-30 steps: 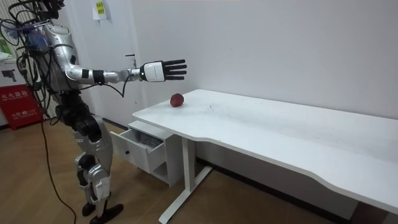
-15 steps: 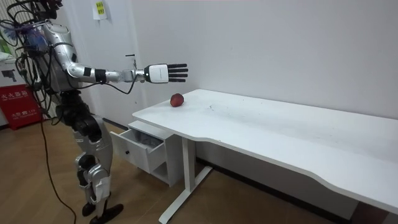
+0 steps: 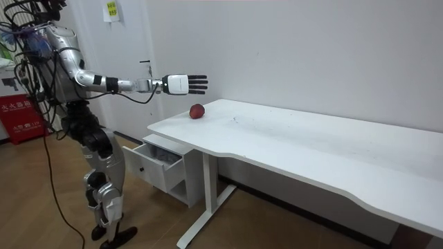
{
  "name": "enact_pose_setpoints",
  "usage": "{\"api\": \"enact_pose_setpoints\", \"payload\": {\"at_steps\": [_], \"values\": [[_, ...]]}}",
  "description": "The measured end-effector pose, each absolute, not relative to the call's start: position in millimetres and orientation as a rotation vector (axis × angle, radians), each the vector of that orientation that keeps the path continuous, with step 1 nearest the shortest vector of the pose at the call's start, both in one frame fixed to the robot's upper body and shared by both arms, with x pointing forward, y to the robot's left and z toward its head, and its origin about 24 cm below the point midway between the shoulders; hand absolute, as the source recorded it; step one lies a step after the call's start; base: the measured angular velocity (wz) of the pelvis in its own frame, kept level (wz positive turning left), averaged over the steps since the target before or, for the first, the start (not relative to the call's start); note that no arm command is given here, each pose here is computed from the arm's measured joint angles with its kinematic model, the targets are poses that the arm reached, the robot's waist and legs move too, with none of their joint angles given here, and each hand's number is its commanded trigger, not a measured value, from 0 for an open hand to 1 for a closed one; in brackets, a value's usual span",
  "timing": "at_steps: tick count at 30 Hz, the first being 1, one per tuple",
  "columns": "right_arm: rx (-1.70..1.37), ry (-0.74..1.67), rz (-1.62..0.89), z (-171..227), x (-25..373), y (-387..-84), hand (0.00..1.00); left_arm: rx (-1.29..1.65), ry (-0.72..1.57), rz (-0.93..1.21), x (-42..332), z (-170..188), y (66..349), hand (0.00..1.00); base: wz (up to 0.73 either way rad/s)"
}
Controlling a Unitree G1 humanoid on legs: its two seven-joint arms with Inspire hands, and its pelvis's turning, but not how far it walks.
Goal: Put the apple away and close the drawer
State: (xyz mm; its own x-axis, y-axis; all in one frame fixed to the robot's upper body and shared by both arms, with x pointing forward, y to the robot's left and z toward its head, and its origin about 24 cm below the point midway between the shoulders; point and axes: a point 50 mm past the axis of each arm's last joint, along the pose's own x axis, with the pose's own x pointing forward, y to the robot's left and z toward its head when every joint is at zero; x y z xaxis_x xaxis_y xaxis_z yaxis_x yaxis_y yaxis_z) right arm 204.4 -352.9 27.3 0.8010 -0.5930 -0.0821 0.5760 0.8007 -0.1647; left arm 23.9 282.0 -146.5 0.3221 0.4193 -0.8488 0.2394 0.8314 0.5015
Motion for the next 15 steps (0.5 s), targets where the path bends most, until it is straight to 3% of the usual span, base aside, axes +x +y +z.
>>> {"api": "enact_pose_setpoints", "payload": {"at_steps": [15], "values": [[-0.16,0.25,-0.643,4.7,192.8,-359.8,0.0,0.599,1.284,0.107,17.4,-147.4,280.9,0.0,0.0]]}}
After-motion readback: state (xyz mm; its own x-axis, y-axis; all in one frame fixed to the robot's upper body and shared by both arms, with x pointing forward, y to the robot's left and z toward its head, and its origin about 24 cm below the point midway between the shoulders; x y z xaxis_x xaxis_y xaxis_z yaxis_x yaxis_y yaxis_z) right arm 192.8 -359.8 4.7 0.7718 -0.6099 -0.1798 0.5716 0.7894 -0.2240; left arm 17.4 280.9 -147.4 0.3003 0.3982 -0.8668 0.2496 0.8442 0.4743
